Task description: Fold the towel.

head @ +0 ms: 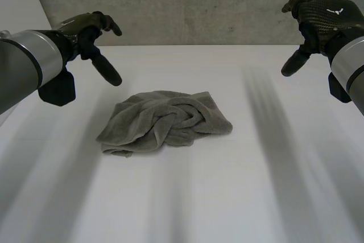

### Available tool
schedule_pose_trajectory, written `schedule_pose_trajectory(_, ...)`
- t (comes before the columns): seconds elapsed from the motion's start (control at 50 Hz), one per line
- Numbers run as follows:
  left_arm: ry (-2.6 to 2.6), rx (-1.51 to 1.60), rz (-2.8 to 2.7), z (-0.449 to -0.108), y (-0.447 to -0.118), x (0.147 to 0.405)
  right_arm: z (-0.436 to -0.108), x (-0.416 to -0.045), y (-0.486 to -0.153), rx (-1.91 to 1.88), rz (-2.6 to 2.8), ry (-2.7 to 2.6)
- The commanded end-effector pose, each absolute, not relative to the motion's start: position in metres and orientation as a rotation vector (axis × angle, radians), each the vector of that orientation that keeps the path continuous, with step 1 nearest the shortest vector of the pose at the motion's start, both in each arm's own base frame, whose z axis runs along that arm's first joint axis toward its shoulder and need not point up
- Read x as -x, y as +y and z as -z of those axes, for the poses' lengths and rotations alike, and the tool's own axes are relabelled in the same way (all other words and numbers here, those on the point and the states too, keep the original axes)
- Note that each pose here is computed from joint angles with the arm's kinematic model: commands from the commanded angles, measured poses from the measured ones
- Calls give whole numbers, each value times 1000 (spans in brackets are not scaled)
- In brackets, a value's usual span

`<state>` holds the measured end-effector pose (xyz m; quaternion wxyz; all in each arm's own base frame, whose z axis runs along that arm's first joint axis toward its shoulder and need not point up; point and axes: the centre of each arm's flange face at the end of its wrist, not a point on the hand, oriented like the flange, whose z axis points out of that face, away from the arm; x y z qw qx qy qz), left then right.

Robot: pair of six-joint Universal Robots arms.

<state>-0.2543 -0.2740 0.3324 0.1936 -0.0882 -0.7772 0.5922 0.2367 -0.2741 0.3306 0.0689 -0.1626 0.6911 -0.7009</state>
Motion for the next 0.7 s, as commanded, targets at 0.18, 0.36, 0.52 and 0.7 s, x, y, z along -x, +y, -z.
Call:
schedule_pose_trajectory(0.18,-2184,211,-1726,-340,-271,250,-330,-237,-274,491,2109,2082)
schedule_pose_trajectory(0.36,-2173,216,-1722,-340,-271,251,-327,-238,-274,519,2095,2084)
schedule_pose_trajectory(0.52,-2097,252,-1735,-341,-275,257,-305,-262,-261,785,2035,2025)
schedule_pose_trajectory(0.7,-2087,228,-1767,-344,-284,250,-245,-345,-203,1327,1678,1712)
